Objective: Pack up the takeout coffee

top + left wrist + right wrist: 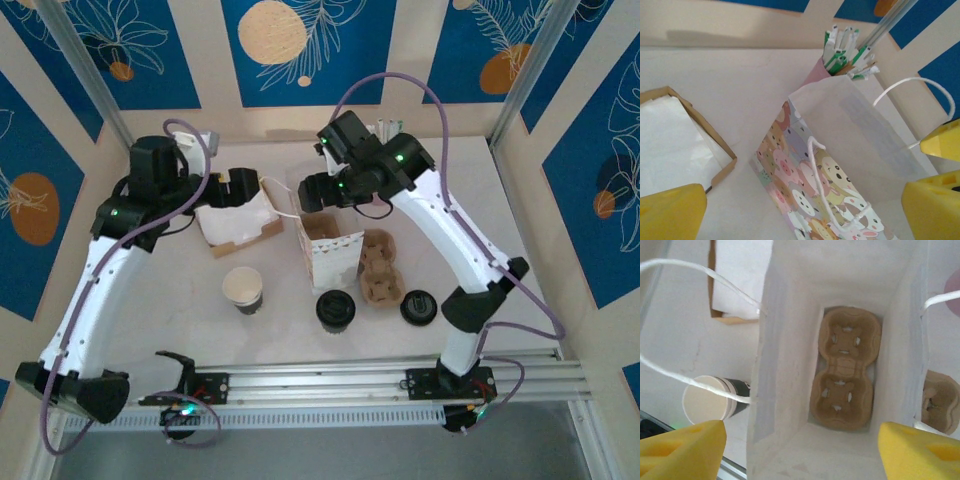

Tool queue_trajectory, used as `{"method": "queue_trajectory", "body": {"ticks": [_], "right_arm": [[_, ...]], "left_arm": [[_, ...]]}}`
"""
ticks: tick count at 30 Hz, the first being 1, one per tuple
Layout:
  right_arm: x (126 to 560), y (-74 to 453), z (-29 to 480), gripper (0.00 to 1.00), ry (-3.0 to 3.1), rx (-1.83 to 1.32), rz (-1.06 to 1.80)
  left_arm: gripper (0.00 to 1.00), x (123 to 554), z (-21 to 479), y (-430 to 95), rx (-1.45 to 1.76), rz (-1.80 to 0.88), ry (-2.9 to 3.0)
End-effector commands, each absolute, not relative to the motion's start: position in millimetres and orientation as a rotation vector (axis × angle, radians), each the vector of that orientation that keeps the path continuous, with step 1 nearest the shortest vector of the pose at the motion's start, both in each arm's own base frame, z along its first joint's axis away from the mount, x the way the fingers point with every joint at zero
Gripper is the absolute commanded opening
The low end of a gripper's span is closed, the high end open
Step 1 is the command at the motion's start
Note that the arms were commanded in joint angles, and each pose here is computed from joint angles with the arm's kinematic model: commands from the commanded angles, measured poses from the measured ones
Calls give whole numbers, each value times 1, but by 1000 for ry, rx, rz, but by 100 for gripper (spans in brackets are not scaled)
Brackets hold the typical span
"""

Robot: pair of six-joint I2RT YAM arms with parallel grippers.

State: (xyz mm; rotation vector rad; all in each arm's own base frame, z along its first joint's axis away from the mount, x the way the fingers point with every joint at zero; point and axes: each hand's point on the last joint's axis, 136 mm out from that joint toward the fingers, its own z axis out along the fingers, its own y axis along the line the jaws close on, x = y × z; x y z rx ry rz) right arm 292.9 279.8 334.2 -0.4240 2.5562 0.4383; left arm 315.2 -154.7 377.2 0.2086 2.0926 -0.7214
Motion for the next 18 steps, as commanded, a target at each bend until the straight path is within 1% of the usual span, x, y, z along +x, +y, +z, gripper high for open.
{"method": "queue_trajectory", "body": {"ticks": [1, 7, 12, 18], "right_arm": [[286, 280, 361, 80, 2442, -445, 517], [272, 267, 387, 81, 2325, -433, 595], [262, 256, 396, 82, 2278, -416, 635], [248, 236, 406, 81, 2210, -389, 655]], "left_arm": [[100, 307, 403, -139, 157, -679, 1998], [100, 293, 419, -129, 124, -664, 1932], [100, 280, 427, -123, 107, -663, 1899], [100, 262, 424, -117, 94, -663, 1905]]}}
